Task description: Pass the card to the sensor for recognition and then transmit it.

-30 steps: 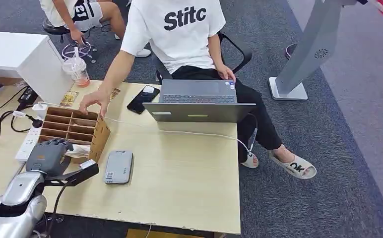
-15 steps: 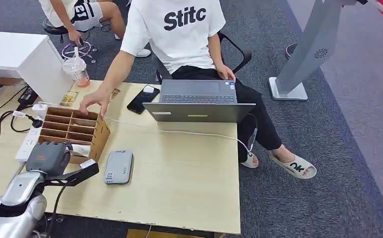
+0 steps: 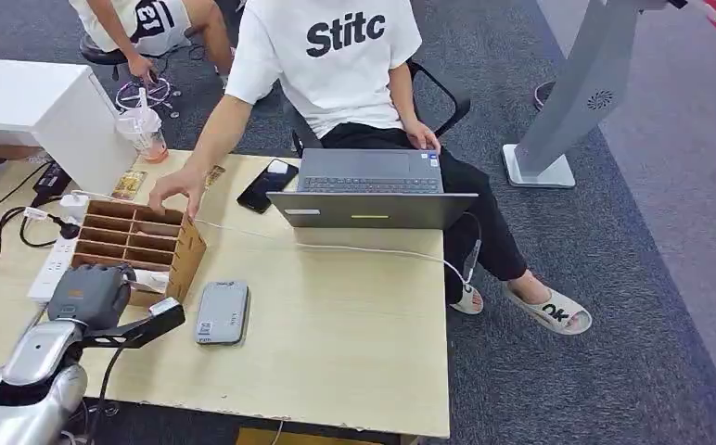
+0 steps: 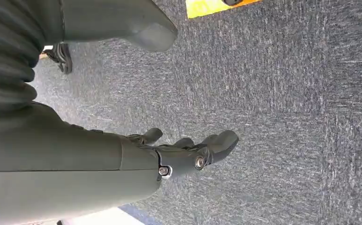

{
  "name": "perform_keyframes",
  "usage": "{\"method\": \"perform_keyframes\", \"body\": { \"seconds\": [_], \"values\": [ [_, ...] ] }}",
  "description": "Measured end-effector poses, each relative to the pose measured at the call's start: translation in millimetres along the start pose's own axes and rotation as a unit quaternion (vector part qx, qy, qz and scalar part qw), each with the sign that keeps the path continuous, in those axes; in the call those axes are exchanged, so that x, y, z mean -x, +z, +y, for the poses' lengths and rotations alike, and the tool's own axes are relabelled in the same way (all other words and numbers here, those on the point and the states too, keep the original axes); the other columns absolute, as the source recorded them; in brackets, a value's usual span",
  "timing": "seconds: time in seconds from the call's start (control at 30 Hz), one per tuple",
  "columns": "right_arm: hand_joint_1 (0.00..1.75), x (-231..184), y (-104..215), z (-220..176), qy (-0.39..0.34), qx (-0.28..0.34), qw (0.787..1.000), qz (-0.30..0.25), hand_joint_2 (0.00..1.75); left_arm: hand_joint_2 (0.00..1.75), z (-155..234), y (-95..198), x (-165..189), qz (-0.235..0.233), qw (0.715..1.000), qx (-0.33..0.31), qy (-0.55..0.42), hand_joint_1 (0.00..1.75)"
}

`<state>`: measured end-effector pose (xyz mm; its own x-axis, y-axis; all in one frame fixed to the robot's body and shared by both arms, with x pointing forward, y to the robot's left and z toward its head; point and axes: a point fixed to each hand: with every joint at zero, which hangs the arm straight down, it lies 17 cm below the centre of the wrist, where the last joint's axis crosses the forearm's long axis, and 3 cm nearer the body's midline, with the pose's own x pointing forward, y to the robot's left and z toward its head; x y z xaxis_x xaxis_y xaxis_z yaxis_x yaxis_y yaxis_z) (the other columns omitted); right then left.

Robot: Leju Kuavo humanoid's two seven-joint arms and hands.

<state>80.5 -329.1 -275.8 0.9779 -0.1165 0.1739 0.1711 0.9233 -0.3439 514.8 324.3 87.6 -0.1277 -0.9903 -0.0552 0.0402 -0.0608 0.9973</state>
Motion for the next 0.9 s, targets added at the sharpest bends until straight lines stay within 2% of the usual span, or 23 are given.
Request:
{"method": "perform_keyframes", "body": {
  "seconds": [0.13,0.57,0.9],
  "values": [
    [0.00,0,0,0,0.004,0.001,1.000,-0.001,1.75,1.75,11,-2,-1,0.000,1.000,-0.021,0.002,1.75],
    [0.00,-1,0,-1,0.008,0.002,1.000,-0.003,1.75,1.75,89,-17,8,0.005,0.993,-0.114,0.024,1.75],
    [0.00,-1,0,-1,0.008,0.002,1.000,-0.003,1.75,1.75,104,-19,15,0.010,0.991,-0.129,0.023,1.75]
  ]
}}
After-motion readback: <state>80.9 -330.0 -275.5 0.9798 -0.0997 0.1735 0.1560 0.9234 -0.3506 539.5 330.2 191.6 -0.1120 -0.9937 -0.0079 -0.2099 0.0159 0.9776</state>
